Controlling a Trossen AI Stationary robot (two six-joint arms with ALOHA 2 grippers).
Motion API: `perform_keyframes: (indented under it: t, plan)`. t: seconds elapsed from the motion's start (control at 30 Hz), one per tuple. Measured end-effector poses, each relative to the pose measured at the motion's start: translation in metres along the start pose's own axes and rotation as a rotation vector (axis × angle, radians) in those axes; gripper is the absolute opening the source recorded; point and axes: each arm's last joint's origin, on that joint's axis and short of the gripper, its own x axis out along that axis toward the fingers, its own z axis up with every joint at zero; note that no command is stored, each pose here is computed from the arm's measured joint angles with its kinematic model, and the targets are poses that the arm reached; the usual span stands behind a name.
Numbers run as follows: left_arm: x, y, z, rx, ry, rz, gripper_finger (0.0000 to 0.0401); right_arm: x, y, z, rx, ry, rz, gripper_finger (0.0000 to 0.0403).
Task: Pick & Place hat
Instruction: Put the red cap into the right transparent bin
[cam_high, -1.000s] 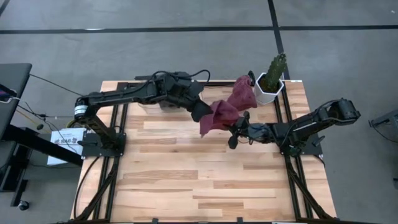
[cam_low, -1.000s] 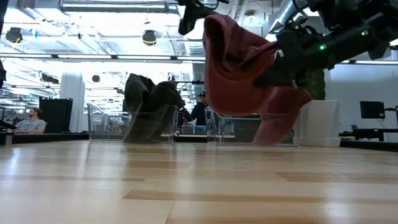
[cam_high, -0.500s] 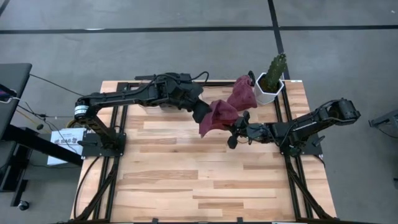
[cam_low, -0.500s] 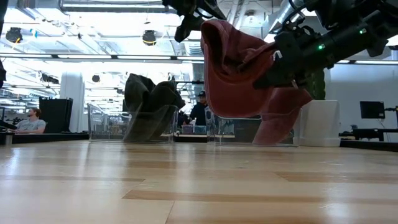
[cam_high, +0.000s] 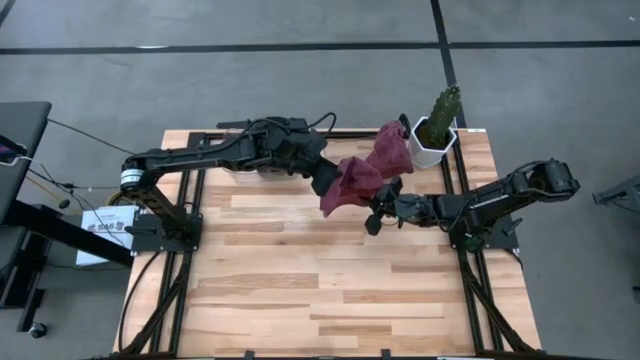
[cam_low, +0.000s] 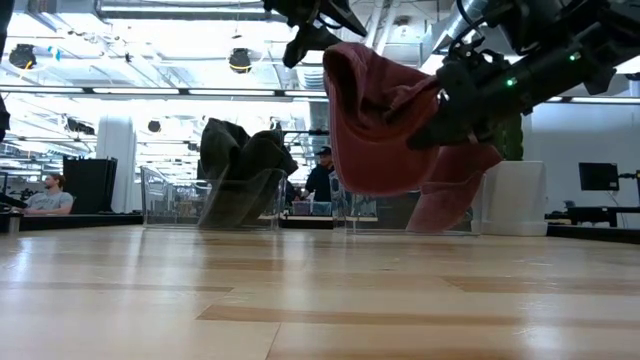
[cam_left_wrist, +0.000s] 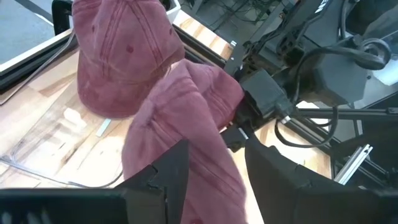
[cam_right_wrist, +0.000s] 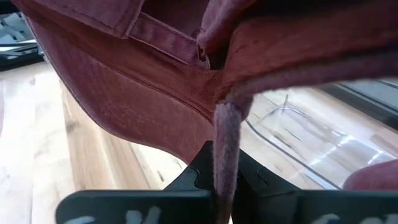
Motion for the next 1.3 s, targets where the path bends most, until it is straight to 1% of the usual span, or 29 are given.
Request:
perform_keyframes:
  t: [0.2, 0.4, 0.5, 0.63, 0.7, 0.87, 0.93, 1.2, 1.3]
  plan:
    - [0.0, 0.0, 0.0, 0.0, -0.001, 0.0, 0.0153, 0.001, 0.002, 0.009, 0.001, -0.015, 0.004, 0.0006]
    - [0.0, 0.0, 0.0, 0.0, 0.001, 0.0, 0.0153, 0.003, 0.007, 0.024, -0.036, 0.01, -0.001, 0.0006]
    - [0.0, 0.0, 0.0, 0.0, 0.004, 0.002, 0.0153, 0.003, 0.008, 0.028, -0.048, 0.025, -0.005, 0.0006]
    - [0.0, 0.0, 0.0, 0.0, 0.005, 0.002, 0.0153, 0.002, 0.009, 0.027, -0.061, 0.049, -0.008, 0.0006]
    - [0.0, 0.001, -0.001, 0.02, 0.011, 0.006, 0.0153, 0.001, 0.01, 0.025, -0.066, 0.059, -0.005, 0.0006]
    - [0.0, 0.005, -0.005, 0.066, 0.037, 0.094, 0.0153, -0.002, 0.017, 0.024, -0.076, 0.056, 0.023, 0.0006]
    - [-0.001, 0.006, -0.006, 0.074, 0.044, 0.112, 0.0153, -0.003, 0.018, 0.023, -0.079, 0.057, 0.03, 0.0006]
    - [-0.001, 0.007, -0.007, 0.075, 0.049, 0.123, 0.0153, -0.005, 0.022, 0.021, -0.091, 0.065, 0.044, 0.0006]
    - [-0.001, 0.008, -0.009, 0.075, 0.07, 0.131, 0.0153, -0.007, 0.025, 0.02, -0.099, 0.068, 0.057, 0.0006]
